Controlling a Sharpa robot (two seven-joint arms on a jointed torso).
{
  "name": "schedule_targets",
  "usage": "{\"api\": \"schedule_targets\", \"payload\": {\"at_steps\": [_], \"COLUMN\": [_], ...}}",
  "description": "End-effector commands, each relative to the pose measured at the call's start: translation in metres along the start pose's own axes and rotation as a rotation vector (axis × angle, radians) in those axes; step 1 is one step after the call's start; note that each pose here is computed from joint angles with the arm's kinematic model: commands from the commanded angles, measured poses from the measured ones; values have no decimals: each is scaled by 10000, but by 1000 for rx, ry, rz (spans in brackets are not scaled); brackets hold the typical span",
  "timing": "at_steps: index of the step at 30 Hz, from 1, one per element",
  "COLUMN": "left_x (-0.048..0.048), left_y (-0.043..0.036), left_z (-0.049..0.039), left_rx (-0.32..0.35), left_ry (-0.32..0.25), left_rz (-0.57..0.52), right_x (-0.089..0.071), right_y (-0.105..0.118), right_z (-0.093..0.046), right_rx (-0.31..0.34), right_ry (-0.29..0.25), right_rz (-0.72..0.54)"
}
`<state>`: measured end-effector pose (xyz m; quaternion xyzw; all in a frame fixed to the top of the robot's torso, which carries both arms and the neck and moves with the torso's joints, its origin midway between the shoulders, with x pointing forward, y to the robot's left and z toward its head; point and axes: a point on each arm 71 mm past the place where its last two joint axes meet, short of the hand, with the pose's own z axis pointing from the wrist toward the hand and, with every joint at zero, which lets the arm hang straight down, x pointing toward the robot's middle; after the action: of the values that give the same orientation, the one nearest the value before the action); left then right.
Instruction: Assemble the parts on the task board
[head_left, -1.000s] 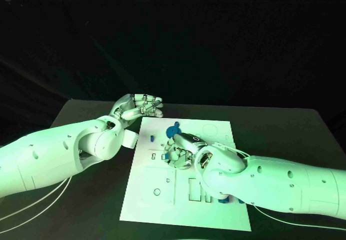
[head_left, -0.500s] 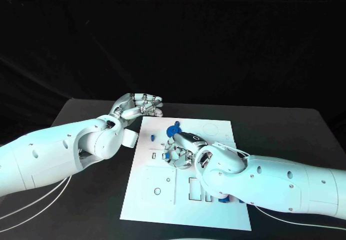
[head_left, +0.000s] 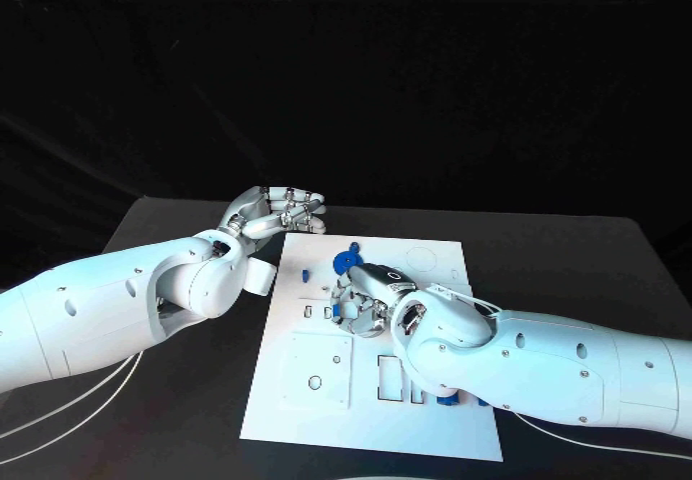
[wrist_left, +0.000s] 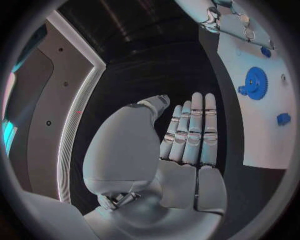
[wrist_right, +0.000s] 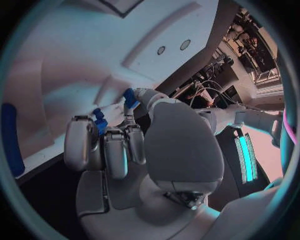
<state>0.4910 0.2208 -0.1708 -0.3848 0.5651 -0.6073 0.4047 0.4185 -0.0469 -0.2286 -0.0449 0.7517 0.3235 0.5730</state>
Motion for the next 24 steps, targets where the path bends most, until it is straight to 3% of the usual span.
{"api": "schedule_targets", "payload": {"at_steps": [1,24], "left_x": [26,25], "left_y": [-8,-5], "left_z": [2,1], "left_rx": [5,1], "left_ry": [20,23], "left_rz": [-10,-11], "right_x": [14,12], "right_y": [2,-11], "right_z": [-9,-2], "right_rx": [2,2], "right_ry": [-1,-3], "right_rz": [-14,-23]}}
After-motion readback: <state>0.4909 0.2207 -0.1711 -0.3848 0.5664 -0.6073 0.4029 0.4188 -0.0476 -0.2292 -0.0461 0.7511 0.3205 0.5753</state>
